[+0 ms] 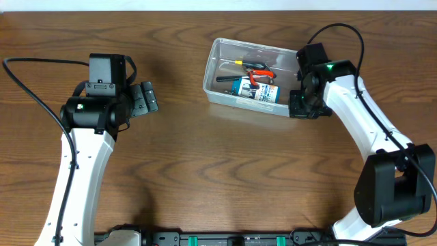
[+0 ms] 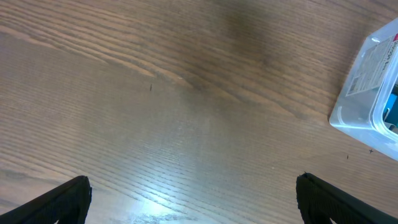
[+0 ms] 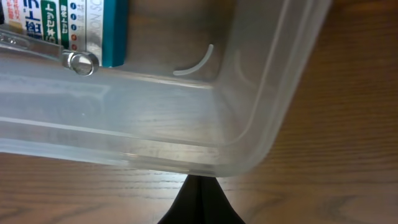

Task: Pack container
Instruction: 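Open the right gripper to release the pliers and nudge the container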

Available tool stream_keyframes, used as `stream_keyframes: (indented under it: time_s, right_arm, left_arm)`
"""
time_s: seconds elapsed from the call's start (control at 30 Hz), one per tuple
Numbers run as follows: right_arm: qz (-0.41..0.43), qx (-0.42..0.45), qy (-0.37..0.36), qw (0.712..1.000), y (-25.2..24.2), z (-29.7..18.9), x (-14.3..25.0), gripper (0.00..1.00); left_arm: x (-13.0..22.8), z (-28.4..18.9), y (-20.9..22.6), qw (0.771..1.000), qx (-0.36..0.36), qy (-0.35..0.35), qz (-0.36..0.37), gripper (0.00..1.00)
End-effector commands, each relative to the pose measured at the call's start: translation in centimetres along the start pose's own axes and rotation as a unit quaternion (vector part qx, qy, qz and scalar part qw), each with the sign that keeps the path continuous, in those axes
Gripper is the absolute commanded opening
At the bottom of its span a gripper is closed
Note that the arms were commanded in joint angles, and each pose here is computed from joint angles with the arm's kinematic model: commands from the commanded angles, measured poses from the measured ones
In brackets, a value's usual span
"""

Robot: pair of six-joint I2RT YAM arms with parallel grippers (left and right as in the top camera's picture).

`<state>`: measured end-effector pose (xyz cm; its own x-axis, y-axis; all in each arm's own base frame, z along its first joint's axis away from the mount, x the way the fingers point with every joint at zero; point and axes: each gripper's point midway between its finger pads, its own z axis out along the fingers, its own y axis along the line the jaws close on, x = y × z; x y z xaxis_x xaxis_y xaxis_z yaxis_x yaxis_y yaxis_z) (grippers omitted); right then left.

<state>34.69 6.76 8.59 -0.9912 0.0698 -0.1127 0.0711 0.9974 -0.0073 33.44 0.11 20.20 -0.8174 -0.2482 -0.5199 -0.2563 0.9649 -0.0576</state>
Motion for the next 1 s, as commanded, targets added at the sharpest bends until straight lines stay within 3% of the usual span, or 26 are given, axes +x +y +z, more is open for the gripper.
stream_keyframes:
  time_s: [0.0, 0.7, 0.97]
  right_arm:
    - [-0.008, 0.011, -0.005, 1.0, -0.6, 0.5, -0.4, 0.01]
    - [-0.031, 0.008, -0.061, 0.998, -0.9, 0.3, -3.3, 0.01]
    - [-0.042, -0.06, -0.073, 0.995, 1.4, -2.3, -3.8, 0.24]
  left_arm:
    - [-0.4, -0.3, 0.3, 1.0, -0.007, -0.006, -0.005, 0.98]
    - [-0.4, -0.3, 0.3, 1.0, -0.007, -0.006, -0.005, 0.98]
    - [-0.4, -0.3, 0.3, 1.0, -0.007, -0.006, -0.005, 0.98]
